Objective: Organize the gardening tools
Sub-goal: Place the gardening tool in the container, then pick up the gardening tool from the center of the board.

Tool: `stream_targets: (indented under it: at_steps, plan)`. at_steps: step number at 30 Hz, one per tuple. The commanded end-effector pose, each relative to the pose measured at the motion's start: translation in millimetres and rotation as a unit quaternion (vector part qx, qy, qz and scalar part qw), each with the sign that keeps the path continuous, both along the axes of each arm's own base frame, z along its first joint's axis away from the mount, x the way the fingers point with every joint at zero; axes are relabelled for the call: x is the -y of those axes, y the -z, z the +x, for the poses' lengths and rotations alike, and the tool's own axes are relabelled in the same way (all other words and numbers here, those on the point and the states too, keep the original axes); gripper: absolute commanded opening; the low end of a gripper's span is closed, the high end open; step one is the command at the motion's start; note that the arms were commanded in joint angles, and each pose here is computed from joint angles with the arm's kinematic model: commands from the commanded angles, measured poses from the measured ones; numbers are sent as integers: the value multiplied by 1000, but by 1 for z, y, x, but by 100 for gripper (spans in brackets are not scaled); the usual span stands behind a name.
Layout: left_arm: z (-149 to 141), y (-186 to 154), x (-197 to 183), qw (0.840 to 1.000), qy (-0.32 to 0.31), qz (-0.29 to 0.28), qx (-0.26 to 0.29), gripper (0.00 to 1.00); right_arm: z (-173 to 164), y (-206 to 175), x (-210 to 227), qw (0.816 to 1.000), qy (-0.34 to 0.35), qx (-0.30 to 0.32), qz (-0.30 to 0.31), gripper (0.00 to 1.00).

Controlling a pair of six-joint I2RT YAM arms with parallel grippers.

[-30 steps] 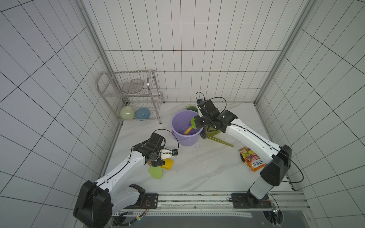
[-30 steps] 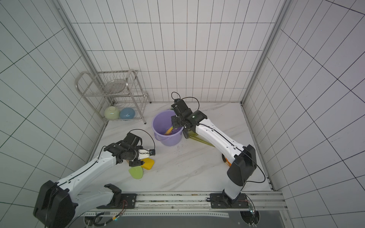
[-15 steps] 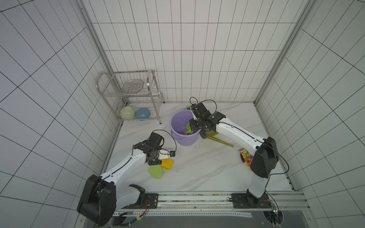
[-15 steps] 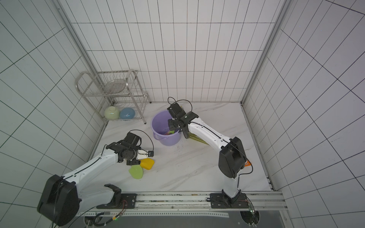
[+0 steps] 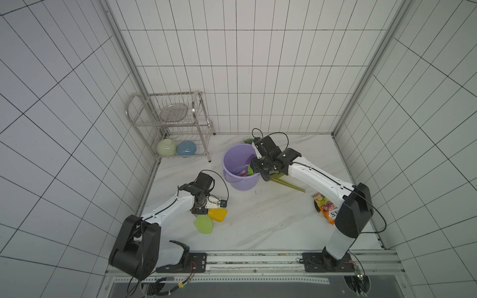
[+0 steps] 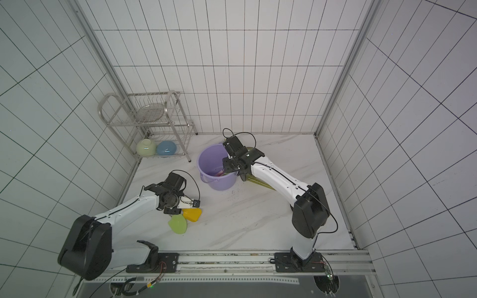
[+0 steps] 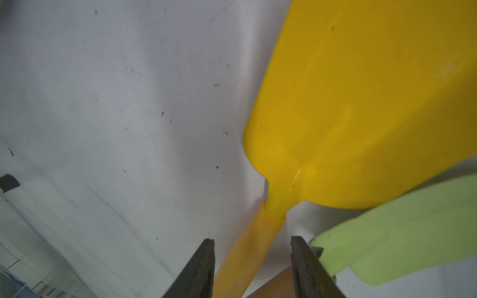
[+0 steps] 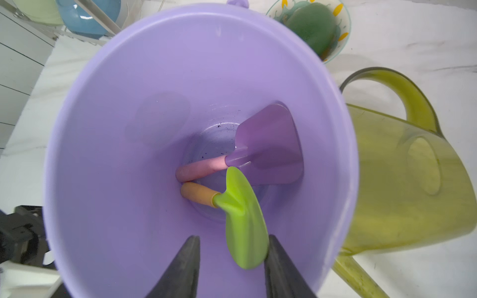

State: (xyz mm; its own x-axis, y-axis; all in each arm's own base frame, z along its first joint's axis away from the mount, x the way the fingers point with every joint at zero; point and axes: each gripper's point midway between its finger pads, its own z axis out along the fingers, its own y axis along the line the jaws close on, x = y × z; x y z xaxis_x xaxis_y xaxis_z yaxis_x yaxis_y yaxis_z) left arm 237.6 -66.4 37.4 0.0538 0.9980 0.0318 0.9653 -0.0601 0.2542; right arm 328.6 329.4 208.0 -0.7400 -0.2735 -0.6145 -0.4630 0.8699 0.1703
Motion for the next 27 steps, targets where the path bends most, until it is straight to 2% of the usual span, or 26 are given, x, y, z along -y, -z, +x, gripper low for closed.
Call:
stream_targets:
  at_steps: [1, 5, 9, 14, 17, 27]
  plan:
    - [12, -3, -1, 1000, 12, 9, 14, 46, -10, -23, 13, 1000, 2, 14, 23, 52]
    - [13, 3, -4, 1000, 14, 21, 6, 44, -22, -36, 26, 999, 7, 25, 35, 60]
    - [14, 8, -4, 1000, 14, 24, 1, 42, -32, -48, 40, 998, 17, 38, 53, 62]
    - [17, 14, -6, 999, 10, 32, -4, 38, -46, -60, 53, 995, 26, 48, 81, 61]
    - [16, 18, -5, 999, 9, 30, -9, 36, -53, -61, 61, 994, 30, 52, 89, 58]
    - [19, 16, 6, 1000, 1, -4, -5, 26, -60, -50, 70, 994, 43, 45, 95, 57]
